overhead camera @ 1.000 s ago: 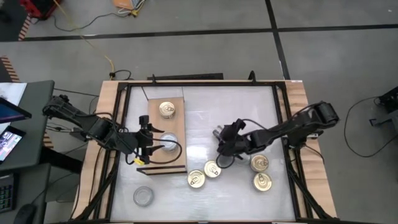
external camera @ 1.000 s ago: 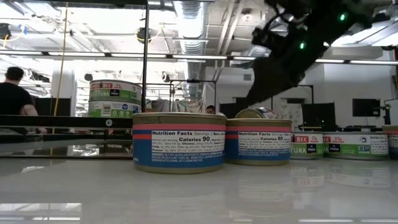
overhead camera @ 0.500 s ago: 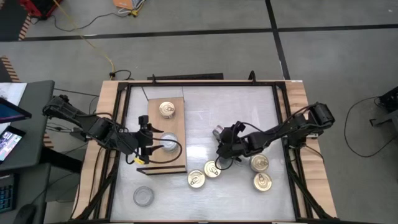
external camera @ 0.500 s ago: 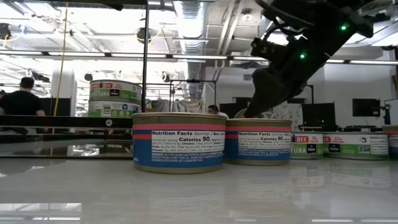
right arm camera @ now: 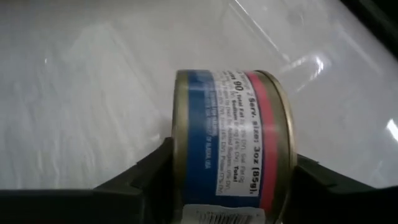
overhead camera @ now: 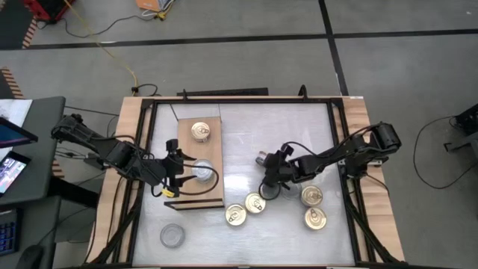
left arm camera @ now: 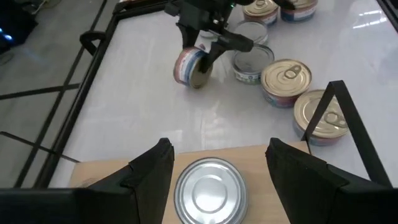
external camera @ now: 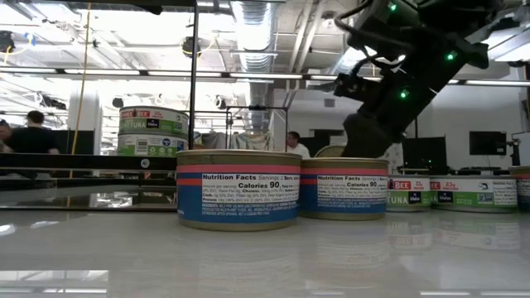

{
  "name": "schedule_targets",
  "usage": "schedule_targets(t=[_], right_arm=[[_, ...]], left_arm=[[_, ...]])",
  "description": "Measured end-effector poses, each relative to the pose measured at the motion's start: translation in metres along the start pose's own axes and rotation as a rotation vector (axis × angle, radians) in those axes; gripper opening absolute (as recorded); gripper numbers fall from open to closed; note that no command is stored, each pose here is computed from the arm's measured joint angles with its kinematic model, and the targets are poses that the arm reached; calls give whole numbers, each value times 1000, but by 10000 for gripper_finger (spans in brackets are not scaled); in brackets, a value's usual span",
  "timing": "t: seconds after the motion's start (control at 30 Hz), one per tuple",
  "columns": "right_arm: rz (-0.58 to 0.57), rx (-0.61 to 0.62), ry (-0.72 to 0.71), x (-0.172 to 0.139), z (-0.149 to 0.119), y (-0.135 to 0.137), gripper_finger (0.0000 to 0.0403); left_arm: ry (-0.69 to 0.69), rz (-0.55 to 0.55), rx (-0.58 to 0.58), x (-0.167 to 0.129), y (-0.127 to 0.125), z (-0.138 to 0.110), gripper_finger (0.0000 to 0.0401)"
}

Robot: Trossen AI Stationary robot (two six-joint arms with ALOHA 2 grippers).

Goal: Stack canned seafood by type on shelf
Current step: Stack the blue-pink tuna can on top of the other blue-pink tuna can on the shelf

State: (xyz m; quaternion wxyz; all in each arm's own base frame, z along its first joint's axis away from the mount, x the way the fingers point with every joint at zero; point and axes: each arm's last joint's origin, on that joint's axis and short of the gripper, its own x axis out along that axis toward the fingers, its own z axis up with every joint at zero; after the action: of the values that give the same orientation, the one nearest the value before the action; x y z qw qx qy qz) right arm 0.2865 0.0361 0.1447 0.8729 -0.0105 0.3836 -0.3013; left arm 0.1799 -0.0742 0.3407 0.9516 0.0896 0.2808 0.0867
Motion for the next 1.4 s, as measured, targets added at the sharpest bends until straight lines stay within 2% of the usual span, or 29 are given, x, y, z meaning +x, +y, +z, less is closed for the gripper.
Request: schedule_targets(t=[0.1, 0.27, 0.43, 0.57, 0.67, 0.77, 0.9, 1.03, 1.27, 1.4], right_arm=[[24, -125, -53, 0, 5, 3, 210], [-4, -264, -194, -2, 24, 1, 210], [-87, -299, -427, -19, 60, -15, 210], [-27, -335, -611, -35, 81, -21, 218], [-11, -347, -682, -40, 86, -21, 218], [2, -368, -715, -41, 88, -21, 212], [23, -354, -740, -42, 90, -22, 214], [24, -355, -756, -44, 91, -20, 222], [59, -371, -772, -45, 91, -19, 213], [66, -375, -773, -45, 91, -18, 221]], left_arm=[[-4, 25, -14, 2, 2, 1, 247], [-2, 59, 33, 15, 2, 5, 247], [-16, 156, 135, 38, 2, 14, 247], [-38, 213, 194, 56, 4, 21, 247], [-55, 281, 211, 67, 6, 26, 248], [-87, 346, 238, 75, 7, 32, 254], [-128, 374, 279, 90, 5, 40, 279], [-106, 385, 325, 103, 3, 44, 312], [-84, 377, 346, 119, 6, 58, 334], [-17, 301, 322, 131, 19, 61, 332]])
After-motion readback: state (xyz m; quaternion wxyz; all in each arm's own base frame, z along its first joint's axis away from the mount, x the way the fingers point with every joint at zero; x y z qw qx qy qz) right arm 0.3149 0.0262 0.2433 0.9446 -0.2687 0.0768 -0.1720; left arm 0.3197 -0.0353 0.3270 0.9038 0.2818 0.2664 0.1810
